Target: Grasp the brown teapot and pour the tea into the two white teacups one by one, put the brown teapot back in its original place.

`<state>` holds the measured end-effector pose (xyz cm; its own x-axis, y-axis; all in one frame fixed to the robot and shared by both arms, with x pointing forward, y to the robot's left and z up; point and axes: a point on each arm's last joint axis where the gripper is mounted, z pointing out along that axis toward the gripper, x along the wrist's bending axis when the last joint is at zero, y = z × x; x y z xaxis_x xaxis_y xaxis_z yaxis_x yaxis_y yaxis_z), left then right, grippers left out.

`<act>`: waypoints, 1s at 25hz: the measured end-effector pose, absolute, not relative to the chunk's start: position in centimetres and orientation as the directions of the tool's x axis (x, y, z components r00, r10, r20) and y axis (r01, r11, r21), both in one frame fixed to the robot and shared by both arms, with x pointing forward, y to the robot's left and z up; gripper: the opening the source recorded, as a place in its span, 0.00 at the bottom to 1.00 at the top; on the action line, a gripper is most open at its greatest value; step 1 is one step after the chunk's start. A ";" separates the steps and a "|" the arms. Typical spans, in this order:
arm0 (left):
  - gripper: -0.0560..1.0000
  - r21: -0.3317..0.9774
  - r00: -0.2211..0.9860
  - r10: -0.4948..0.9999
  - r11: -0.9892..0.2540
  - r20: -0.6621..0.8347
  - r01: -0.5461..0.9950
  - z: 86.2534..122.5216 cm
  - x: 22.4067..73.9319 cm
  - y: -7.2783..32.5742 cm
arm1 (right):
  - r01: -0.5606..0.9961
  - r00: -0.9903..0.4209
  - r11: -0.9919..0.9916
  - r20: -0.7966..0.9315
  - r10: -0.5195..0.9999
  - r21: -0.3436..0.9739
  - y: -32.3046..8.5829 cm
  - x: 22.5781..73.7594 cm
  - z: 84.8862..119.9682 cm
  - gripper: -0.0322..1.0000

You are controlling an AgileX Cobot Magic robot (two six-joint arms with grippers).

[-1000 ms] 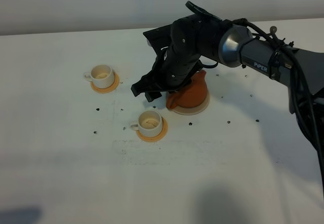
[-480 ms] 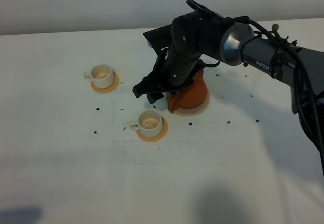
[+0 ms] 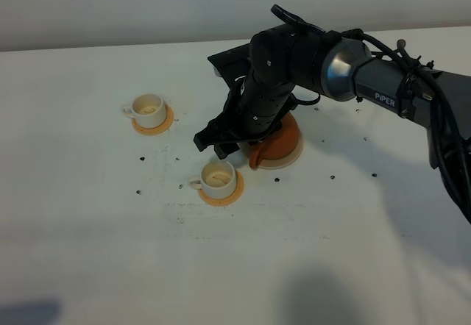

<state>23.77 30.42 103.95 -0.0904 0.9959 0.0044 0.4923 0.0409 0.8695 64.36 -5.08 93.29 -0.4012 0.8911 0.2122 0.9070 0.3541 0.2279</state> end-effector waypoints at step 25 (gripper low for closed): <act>0.39 0.869 -0.090 0.996 0.041 0.004 0.492 103.9 23.8 30.4 | 0.895 -0.438 0.406 0.188 0.879 0.187 -6.1 62.7 94.3 0.53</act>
